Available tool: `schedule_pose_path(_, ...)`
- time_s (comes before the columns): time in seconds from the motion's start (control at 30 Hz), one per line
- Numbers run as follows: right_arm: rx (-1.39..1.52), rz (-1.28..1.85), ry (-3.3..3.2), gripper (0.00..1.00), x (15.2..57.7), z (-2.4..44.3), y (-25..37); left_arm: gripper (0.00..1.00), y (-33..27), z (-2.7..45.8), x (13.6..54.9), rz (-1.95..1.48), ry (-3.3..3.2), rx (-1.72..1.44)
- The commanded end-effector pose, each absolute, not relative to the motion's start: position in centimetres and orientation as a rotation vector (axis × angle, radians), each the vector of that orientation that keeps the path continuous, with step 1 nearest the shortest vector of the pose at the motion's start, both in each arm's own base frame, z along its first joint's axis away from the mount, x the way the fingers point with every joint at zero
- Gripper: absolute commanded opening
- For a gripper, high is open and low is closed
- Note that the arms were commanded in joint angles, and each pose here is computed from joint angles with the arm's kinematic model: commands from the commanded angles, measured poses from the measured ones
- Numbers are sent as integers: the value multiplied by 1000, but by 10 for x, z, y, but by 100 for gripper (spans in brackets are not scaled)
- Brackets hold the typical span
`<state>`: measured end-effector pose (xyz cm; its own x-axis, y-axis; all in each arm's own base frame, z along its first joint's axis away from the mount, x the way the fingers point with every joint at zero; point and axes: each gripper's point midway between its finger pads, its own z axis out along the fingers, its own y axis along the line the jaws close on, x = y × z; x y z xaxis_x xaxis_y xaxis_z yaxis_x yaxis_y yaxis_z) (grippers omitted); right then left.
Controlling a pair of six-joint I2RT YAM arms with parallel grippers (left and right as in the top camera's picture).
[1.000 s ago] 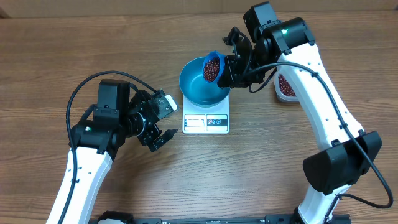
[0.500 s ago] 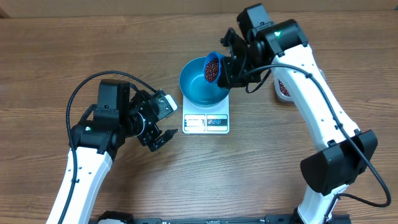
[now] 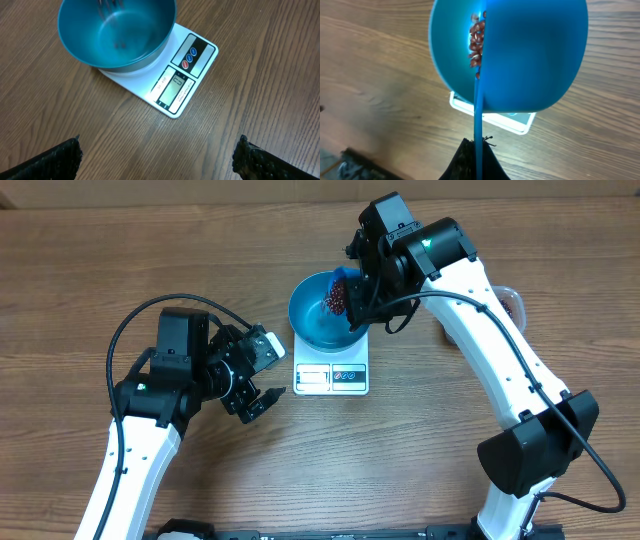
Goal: Scoop item into bowl and weigh 150g on scale
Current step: 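Tilt the scoop with the right gripper to pour beans into the bowl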
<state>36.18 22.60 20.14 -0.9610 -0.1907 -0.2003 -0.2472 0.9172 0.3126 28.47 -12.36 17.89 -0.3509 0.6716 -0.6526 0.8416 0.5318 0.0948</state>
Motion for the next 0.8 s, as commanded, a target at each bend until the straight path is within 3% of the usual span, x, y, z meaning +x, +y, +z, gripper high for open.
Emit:
schedule_pose_path(0.0, -320, 425, 2900, 4, 366, 199, 224, 100, -122, 175, 284, -337, 2124, 1238)
schedule_pose_path(0.77, -356, 236, 2930, 4, 371, 170, 226, 100, -122, 175, 284, -337, 2124, 1238)
